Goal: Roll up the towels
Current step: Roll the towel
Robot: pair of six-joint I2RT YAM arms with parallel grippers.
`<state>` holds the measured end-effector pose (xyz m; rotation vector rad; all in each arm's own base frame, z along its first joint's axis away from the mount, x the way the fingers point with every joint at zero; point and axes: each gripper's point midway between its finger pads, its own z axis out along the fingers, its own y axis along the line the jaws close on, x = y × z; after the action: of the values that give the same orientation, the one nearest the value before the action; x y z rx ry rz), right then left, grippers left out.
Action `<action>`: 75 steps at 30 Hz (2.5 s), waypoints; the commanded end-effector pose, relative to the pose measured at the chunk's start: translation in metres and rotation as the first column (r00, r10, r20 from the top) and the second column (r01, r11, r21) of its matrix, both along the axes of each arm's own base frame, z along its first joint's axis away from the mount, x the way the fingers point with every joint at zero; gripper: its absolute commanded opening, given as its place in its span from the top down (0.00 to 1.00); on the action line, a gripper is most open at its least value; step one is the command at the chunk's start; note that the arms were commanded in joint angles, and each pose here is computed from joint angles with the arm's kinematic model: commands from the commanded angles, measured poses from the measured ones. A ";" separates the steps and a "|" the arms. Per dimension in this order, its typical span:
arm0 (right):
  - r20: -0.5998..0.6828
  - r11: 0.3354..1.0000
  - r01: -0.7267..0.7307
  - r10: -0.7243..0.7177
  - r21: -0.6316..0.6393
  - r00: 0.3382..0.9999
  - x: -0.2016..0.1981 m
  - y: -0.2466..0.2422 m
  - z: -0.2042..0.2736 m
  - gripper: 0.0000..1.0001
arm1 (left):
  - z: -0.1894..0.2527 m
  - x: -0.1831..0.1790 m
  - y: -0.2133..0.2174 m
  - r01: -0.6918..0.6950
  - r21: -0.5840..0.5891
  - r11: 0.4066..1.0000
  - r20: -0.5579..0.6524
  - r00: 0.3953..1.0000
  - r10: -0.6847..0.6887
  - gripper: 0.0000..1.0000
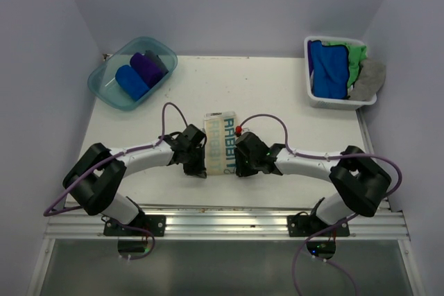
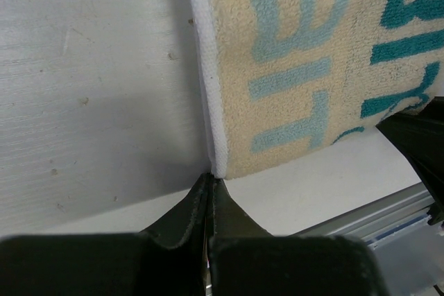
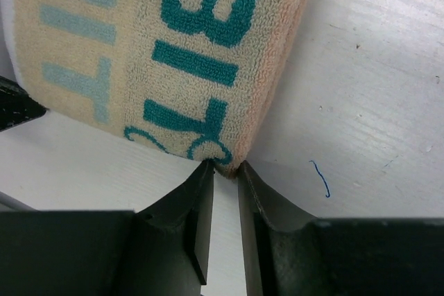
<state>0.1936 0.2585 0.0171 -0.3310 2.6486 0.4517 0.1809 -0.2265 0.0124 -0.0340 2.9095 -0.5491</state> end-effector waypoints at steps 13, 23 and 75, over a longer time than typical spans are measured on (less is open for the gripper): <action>0.074 0.999 0.006 -0.010 0.044 0.997 0.011 0.008 0.029 1.00 | 0.041 0.024 -0.008 -0.027 -0.028 0.999 0.111 0.993 0.030 1.00; 0.062 0.999 0.008 -0.010 0.039 0.998 0.010 0.008 0.024 1.00 | 0.024 0.013 -0.008 -0.027 -0.045 0.999 0.070 0.997 0.030 0.77; 0.194 1.000 0.008 -0.011 0.015 0.981 0.044 0.017 0.070 1.00 | 0.072 0.066 -0.022 -0.081 -0.119 0.990 0.137 0.986 0.097 1.00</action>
<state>0.2223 0.2682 0.0705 -0.3279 2.5136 0.4345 0.2319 -0.2421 0.0689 -0.1309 2.7526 -0.6273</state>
